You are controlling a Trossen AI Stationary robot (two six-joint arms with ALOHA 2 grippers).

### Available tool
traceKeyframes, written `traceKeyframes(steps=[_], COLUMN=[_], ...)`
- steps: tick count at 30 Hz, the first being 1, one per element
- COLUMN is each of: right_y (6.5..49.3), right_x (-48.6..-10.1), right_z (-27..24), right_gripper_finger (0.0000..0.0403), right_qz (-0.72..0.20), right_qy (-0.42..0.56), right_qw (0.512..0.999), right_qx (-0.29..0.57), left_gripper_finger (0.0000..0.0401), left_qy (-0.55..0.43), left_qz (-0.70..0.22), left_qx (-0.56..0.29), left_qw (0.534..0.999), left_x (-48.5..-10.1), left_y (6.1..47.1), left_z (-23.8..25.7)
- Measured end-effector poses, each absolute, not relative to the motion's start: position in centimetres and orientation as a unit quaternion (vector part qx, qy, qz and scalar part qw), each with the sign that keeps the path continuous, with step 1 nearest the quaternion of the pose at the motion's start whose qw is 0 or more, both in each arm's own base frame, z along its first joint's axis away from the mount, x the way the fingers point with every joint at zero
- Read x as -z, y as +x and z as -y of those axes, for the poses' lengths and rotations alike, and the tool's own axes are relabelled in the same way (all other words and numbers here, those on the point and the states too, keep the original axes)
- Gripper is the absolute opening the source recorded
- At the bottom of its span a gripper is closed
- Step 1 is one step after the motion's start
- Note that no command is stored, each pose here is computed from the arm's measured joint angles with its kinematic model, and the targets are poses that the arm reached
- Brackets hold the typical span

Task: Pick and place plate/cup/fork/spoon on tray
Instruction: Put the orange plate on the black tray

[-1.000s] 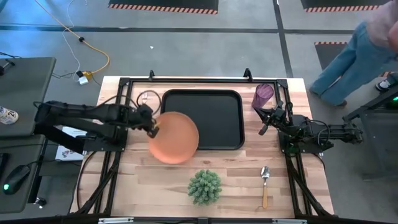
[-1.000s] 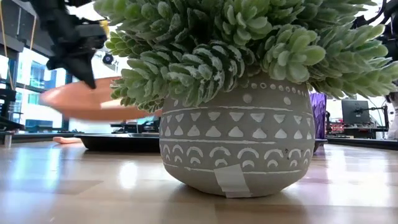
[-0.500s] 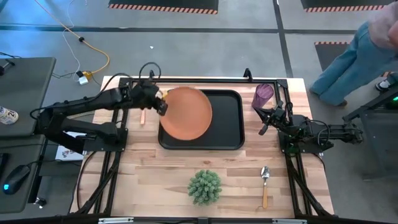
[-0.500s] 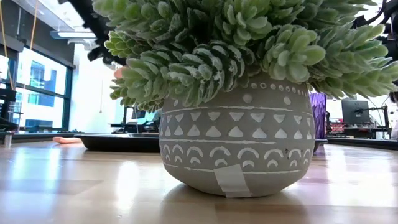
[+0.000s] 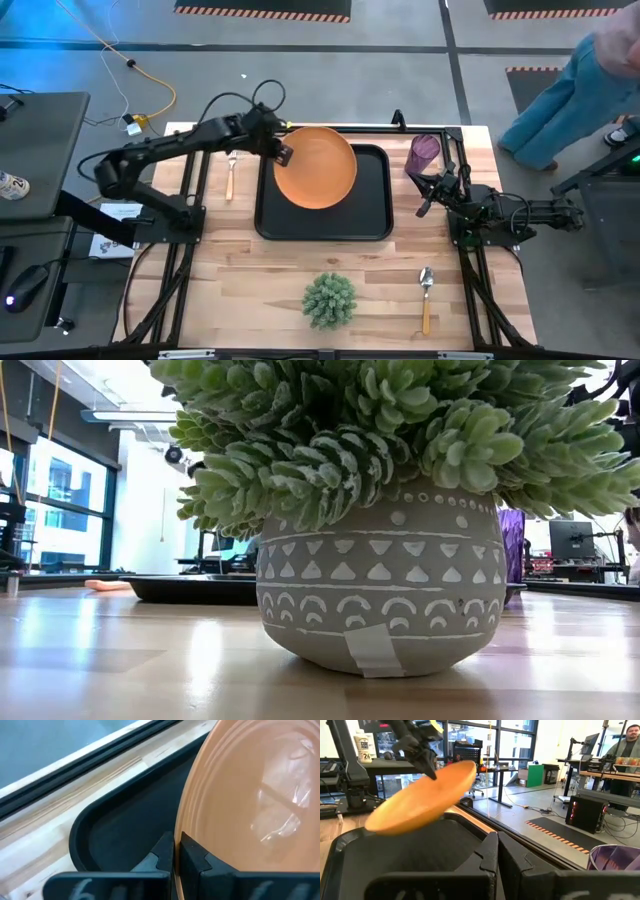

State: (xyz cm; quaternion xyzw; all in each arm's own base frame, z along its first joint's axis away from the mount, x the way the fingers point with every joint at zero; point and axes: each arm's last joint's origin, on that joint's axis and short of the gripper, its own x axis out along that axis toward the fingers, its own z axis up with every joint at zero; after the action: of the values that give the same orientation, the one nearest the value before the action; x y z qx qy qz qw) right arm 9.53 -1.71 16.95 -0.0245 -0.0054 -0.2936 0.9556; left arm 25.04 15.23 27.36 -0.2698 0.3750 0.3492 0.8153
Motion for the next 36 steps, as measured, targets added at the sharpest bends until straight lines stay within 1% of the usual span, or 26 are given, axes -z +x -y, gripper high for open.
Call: traceKeyframes(steps=[10,21,28,36], right_y=[9.5,9.5,9.5,9.5], right_x=[-17.0,-17.0,-17.0,-17.0], right_z=[1.7,1.7,1.7,1.7], right_gripper_finger=[0.0000,0.0000,0.0000,0.0000], right_qz=[0.005,0.006,0.005,0.005], right_qy=[-0.025,-0.024,-0.025,-0.025], right_qw=[0.956,0.956,0.956,0.956], right_qx=[0.294,0.294,0.294,0.294], left_gripper_finger=[0.0000,0.0001,0.0001,0.0001], left_qy=[-0.280,-0.294,-0.302,-0.307], left_qz=[-0.422,-0.467,-0.477,-0.474], left_qx=[-0.337,-0.321,-0.312,-0.303], left_qw=[0.794,0.769,0.764,0.768], left_x=[-24.3,-20.9,-19.9,-19.9], left_y=[27.6,28.9,29.3,29.4], left_z=[-17.1,-17.8,-17.9,-17.9])
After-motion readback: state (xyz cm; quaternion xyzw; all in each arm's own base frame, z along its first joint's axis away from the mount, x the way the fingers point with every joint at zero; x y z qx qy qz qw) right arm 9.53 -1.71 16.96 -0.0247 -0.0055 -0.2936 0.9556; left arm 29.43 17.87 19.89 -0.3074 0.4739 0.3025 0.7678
